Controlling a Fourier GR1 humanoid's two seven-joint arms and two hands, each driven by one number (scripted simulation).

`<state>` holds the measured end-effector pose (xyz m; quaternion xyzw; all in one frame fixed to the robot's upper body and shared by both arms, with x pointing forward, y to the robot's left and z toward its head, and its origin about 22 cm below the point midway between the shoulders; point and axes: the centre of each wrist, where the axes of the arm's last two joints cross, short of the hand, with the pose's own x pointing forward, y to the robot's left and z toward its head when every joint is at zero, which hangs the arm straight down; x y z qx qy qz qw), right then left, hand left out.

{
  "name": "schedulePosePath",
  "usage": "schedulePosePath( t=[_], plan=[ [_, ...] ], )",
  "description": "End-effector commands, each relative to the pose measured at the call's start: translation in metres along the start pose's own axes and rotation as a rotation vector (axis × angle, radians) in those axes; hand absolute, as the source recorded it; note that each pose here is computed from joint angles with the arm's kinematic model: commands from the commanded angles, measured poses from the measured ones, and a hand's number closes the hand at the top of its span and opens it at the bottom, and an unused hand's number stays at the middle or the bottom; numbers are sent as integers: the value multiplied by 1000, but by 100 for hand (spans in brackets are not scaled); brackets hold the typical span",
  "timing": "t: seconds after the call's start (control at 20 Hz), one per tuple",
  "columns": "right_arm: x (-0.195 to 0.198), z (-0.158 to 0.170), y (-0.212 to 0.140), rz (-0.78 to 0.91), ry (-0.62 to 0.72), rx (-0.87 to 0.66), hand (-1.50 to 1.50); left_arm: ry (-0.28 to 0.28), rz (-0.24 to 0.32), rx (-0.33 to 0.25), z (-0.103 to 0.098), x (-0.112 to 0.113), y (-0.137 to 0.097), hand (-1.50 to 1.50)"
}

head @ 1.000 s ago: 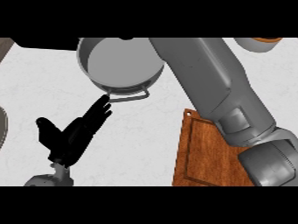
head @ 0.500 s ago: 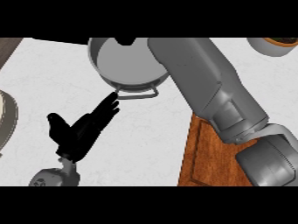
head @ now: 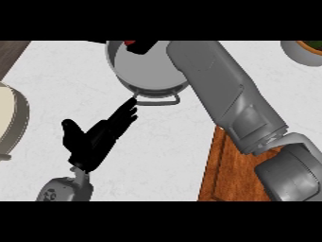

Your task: Pick the tomato from the cutting board and place it in the pot

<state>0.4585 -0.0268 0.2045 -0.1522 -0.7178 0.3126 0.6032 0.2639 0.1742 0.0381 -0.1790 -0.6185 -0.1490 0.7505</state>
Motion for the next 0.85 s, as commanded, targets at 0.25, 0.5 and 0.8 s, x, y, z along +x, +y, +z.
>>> schedulePosePath(
  t=[0.25,0.5,0.8],
  plan=[
    [-17,1,0,-302,-25,-45,-150,-28,-1,-32,-12,8,-10,0],
    [-16,0,0,-317,-62,-168,-150,14,-24,-32,-10,4,-6,0],
    [-28,2,4,-301,-43,-223,-150,0,11,15,-6,3,-8,0]
  ],
)
